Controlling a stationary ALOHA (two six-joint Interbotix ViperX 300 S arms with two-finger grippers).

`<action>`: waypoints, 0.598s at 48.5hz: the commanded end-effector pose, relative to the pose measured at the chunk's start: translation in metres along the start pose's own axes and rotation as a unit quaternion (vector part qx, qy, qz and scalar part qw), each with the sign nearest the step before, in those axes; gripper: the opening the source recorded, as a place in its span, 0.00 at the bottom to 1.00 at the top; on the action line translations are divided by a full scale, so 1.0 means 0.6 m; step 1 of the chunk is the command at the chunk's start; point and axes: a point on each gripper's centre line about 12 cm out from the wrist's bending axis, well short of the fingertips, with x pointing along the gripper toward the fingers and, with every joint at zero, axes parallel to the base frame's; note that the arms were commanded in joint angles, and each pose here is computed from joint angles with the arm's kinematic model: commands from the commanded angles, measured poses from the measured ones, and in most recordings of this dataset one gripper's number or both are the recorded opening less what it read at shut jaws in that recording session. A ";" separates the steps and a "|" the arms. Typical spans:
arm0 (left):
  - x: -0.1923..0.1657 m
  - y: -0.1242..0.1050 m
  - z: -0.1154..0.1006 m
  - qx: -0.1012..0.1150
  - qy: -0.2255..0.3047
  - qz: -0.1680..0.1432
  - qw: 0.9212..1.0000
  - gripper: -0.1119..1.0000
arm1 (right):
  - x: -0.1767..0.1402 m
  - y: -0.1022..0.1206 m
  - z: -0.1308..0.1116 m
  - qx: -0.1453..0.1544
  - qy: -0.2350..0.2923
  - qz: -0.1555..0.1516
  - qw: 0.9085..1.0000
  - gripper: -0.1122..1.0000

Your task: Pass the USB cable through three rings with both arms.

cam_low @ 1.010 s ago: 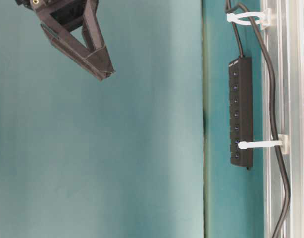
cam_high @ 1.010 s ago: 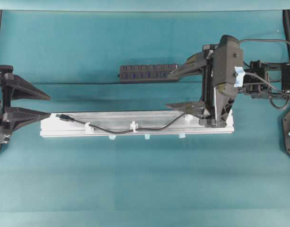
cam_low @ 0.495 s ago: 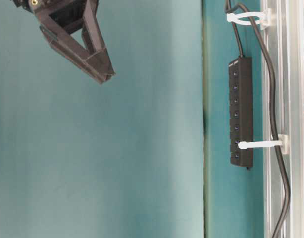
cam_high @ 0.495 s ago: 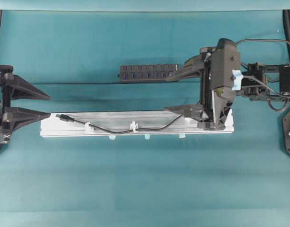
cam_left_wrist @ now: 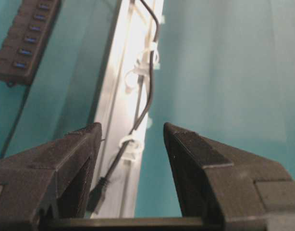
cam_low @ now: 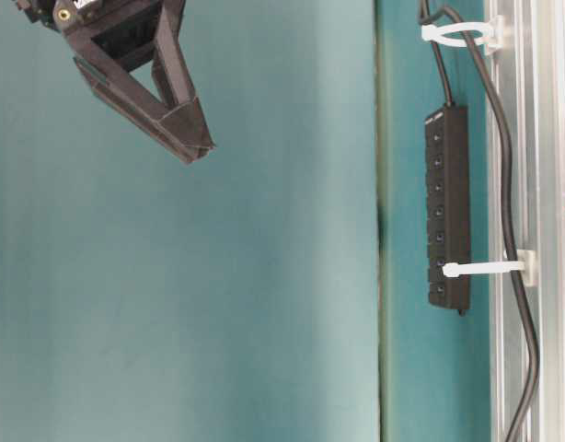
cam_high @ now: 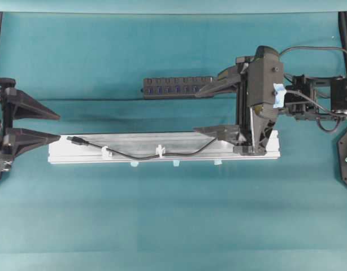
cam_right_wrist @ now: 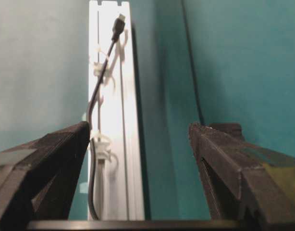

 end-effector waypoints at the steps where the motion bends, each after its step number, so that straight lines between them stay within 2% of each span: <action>1: 0.000 -0.001 0.007 0.001 -0.005 -0.001 1.000 0.65 | -0.003 0.000 0.014 0.005 -0.013 0.000 1.000 0.53; 29: 0.000 -0.001 0.006 0.001 -0.005 0.000 1.000 0.65 | 0.001 0.001 0.004 0.004 0.003 0.002 1.000 0.53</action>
